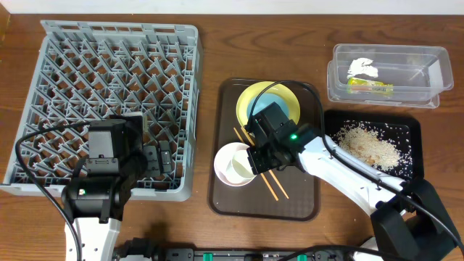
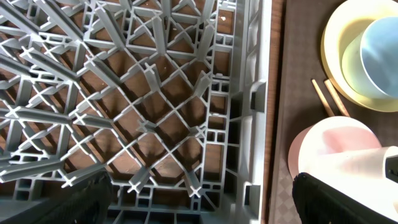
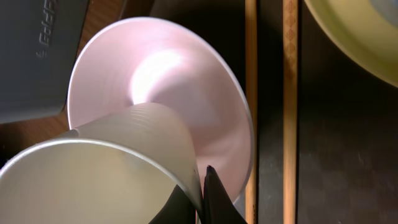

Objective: Sort waste into correct bins and load items into the dishwasher
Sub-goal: 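Lift the white cup with the right gripper toward the left gripper, then grasp the white cup with the left gripper and release the right gripper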

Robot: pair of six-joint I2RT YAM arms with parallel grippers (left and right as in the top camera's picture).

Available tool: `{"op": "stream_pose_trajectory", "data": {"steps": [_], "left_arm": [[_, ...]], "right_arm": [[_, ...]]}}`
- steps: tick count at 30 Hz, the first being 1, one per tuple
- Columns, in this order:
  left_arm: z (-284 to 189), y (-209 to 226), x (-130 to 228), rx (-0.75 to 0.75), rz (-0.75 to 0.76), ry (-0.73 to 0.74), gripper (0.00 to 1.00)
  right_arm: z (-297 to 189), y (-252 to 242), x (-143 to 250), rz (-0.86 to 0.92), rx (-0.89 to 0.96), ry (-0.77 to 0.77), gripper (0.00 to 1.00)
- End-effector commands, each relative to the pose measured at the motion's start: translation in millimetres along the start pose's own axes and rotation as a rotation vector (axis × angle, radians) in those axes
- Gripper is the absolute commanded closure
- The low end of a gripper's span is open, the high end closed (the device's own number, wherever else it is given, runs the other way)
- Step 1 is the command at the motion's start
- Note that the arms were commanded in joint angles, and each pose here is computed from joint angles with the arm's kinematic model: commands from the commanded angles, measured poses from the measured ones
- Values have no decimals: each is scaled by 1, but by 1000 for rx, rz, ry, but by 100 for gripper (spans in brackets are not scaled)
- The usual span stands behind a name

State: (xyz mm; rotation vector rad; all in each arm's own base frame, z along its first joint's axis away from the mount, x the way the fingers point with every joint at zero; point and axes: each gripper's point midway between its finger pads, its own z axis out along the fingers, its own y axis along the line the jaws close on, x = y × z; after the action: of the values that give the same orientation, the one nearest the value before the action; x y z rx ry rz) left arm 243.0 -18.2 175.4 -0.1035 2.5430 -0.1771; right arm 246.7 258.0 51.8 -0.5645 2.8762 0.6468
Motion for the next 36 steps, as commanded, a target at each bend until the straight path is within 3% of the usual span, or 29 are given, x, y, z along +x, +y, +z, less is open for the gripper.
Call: {"op": "stream_pose_trajectory", "data": {"steps": [1, 5, 12, 16, 20, 31, 36], "left_arm": [[-6, -4, -7, 11, 4, -20, 6], [-6, -4, -7, 11, 4, -20, 6], [-7, -16, -9, 82, 6, -26, 6], [-13, -54, -22, 307, -2, -61, 6], [-19, -86, -35, 506, -18, -75, 6], [-41, -154, -60, 1079, 96, -63, 6], [-51, -165, -67, 1237, 171, -86, 6]], "right_arm": [[4, 3, 1, 10, -4, 2, 99], [-11, 4, -12, 22, -20, -37, 99], [-95, 0, -65, 41, -82, -260, 99], [-132, -14, -82, 70, -90, -378, 99], [-135, -17, -85, 86, -125, -380, 99], [-162, 54, -102, -82, -565, -417, 99], [-175, 72, -100, -152, -676, -419, 99]]}}
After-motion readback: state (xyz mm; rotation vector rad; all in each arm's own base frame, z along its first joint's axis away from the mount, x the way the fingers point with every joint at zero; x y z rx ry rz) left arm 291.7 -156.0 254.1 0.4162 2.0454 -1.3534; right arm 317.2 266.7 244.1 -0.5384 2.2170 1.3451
